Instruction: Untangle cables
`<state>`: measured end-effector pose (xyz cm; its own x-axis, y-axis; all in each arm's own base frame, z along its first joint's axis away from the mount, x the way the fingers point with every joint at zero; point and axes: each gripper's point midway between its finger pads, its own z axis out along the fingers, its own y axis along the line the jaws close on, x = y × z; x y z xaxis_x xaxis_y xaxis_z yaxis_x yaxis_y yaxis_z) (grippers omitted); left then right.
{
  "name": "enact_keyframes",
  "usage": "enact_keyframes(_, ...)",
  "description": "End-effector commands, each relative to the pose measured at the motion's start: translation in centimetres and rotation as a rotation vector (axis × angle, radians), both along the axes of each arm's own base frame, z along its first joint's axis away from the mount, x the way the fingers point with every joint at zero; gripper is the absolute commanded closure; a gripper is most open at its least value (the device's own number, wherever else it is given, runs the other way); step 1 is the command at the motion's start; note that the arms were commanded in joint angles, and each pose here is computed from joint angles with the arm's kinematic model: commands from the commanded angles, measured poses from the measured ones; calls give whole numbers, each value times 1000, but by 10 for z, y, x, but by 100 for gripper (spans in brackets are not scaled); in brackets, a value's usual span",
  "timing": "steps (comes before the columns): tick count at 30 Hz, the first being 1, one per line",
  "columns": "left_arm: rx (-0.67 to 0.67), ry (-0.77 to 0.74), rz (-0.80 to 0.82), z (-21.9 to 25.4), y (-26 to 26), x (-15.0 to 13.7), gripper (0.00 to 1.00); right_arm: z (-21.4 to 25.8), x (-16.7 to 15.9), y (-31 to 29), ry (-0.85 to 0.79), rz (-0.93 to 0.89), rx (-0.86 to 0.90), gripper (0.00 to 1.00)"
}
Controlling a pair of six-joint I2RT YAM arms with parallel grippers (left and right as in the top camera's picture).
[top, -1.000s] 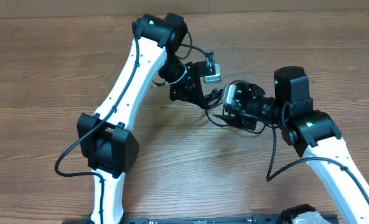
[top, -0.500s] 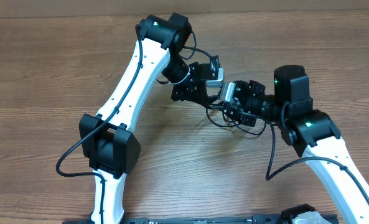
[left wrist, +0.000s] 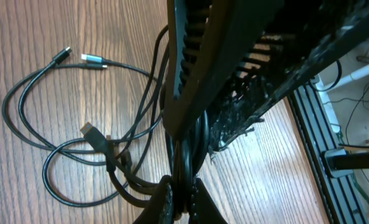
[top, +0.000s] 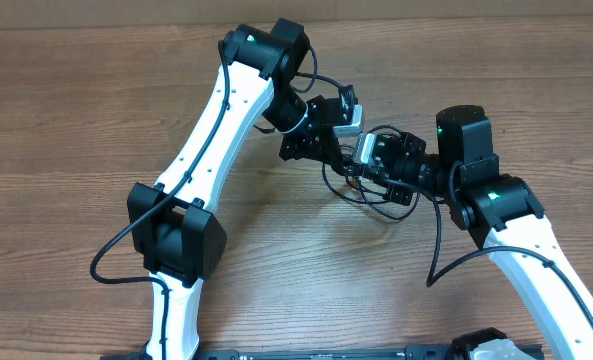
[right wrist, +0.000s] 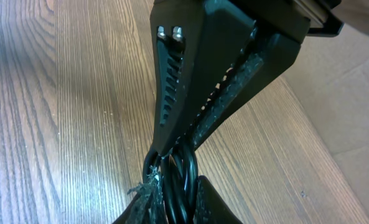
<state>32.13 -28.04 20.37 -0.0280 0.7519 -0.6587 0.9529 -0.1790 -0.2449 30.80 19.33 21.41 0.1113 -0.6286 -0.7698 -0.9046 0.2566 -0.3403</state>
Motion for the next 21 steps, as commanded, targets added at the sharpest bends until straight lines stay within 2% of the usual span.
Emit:
enact_keyframes(1,-139,-8,-28,21,-15,-1,96,-1,-2,4,17,14,6,85)
enact_keyframes(12,-223,60,98,36,-8,21,96,-10,-1,-4,42,-27,-41,88)
enact_keyframes(21,-428,172,237,72,15,49,96,-11,-2,-4,46,-26,-41,93)
